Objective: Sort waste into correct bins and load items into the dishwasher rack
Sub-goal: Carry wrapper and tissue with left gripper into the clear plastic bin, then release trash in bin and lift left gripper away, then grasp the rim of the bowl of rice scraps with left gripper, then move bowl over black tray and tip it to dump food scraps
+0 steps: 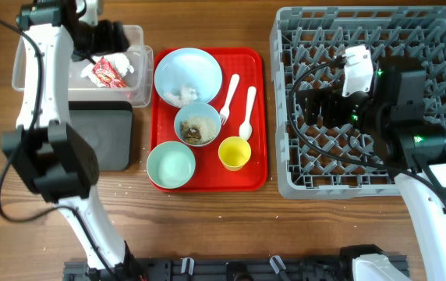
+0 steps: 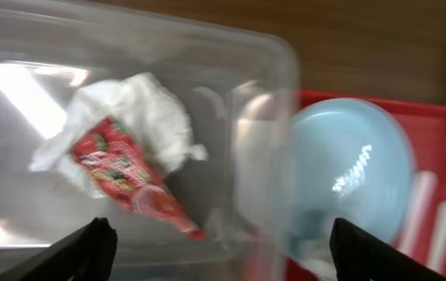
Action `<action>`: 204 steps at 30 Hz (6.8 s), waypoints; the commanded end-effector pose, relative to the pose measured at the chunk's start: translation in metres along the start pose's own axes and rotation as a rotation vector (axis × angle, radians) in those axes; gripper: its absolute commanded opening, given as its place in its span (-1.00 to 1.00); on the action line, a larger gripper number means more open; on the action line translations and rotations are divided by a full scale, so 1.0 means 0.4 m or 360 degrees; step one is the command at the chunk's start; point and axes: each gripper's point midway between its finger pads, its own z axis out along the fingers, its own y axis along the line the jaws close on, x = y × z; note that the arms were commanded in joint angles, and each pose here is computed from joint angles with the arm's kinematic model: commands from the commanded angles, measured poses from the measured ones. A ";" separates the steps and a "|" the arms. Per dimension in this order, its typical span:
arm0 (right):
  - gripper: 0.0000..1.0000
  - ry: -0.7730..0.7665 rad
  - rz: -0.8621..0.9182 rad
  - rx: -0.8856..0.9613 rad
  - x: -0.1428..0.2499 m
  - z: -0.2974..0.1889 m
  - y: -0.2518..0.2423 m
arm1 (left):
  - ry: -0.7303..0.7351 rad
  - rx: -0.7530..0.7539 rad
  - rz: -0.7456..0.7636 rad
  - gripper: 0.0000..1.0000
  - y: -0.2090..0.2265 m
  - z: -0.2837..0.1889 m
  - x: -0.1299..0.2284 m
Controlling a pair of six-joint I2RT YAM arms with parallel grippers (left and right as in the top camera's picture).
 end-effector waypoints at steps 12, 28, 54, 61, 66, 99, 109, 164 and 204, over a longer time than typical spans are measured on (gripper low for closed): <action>0.99 0.0016 0.0011 -0.0032 -0.005 -0.003 0.012 | 0.0325 -0.0209 -0.0231 1.00 -0.303 0.072 0.185; 0.99 0.0019 0.0010 -0.0032 -0.004 -0.001 0.011 | 0.0637 -0.0355 -0.0252 0.92 -0.270 0.287 0.307; 1.00 0.0102 0.0040 -0.0032 0.019 0.034 0.000 | 0.0518 -0.0290 -0.0217 -0.92 -0.283 0.372 0.308; 0.99 0.0101 0.0039 -0.0032 0.019 0.034 0.000 | 0.0084 -0.0107 -0.0159 -0.92 -0.334 0.129 0.092; 1.00 0.0101 0.0039 -0.0032 0.019 0.034 0.000 | -0.0137 -0.0215 -0.0259 -0.92 -0.207 -0.015 0.004; 0.92 0.0079 0.0031 0.0016 0.010 0.035 -0.013 | 0.0265 -0.0038 0.0033 0.99 -0.393 -0.067 0.212; 0.93 0.0085 0.0034 0.0016 0.013 0.035 -0.013 | 0.0439 -0.0175 -0.0179 0.88 -0.490 0.118 0.424; 0.93 0.0086 0.0072 0.0018 0.013 0.035 -0.014 | 0.0247 0.0497 -0.0356 -0.92 -0.406 -0.151 0.320; 0.93 0.0087 0.0073 0.0017 0.013 0.035 -0.013 | -0.0231 0.1382 -0.0897 -0.92 0.175 -0.130 0.365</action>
